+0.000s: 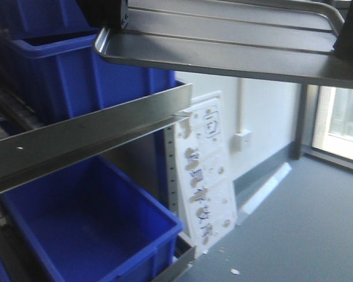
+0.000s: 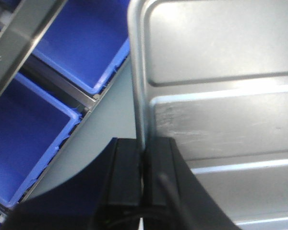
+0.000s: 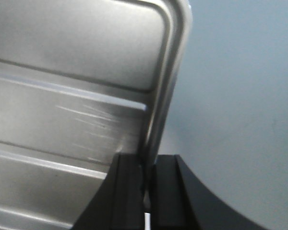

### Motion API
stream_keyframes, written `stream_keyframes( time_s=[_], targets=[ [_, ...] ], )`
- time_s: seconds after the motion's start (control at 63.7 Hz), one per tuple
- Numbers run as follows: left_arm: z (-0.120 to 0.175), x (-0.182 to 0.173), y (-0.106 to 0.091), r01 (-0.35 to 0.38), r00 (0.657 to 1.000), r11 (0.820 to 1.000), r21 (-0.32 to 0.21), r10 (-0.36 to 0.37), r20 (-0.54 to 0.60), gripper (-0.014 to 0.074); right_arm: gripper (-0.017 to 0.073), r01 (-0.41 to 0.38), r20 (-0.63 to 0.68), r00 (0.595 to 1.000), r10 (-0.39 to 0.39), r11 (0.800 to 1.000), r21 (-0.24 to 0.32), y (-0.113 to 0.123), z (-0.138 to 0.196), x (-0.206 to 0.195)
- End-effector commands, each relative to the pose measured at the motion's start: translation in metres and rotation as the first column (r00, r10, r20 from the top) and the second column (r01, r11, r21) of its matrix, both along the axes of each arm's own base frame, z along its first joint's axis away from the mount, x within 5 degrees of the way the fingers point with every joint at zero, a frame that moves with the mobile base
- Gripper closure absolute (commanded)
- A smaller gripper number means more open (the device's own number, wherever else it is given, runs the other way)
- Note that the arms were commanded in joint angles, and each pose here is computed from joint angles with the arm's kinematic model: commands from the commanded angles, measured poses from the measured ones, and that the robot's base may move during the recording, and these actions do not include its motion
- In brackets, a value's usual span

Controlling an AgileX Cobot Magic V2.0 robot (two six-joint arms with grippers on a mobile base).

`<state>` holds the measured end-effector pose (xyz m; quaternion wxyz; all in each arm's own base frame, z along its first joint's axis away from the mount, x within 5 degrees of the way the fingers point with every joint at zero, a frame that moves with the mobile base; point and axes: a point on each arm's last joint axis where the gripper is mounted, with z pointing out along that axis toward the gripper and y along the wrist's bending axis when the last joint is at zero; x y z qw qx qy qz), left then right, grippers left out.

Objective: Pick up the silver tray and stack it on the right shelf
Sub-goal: 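Carry the silver tray above the larger grey-green tray on the shelf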

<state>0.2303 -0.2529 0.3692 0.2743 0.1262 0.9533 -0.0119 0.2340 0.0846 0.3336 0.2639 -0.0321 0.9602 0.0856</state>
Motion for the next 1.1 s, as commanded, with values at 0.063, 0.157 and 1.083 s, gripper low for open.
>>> stream_keyframes(
  time_s=[0.063, 0.157, 1.083],
  targets=[
    [0.0233, -0.0116, 0.0062, 0.035, 0.999, 0.999, -0.034, -0.034, 0.037, 0.0687, 0.0502, -0.030, 0.143, 0.990, 0.022, 0.998, 0.052, 0.0027, 0.0241, 0.0012],
    [0.0233, -0.0116, 0.0062, 0.035, 0.999, 0.999, -0.034, -0.034, 0.037, 0.0687, 0.0502, -0.030, 0.143, 0.990, 0.022, 0.998, 0.052, 0.0027, 0.0241, 0.0012],
    [0.0233, -0.0116, 0.0062, 0.035, 0.999, 0.999, -0.034, -0.034, 0.037, 0.0687, 0.0502, -0.030, 0.143, 0.990, 0.022, 0.998, 0.052, 0.0027, 0.0241, 0.0012]
  ],
)
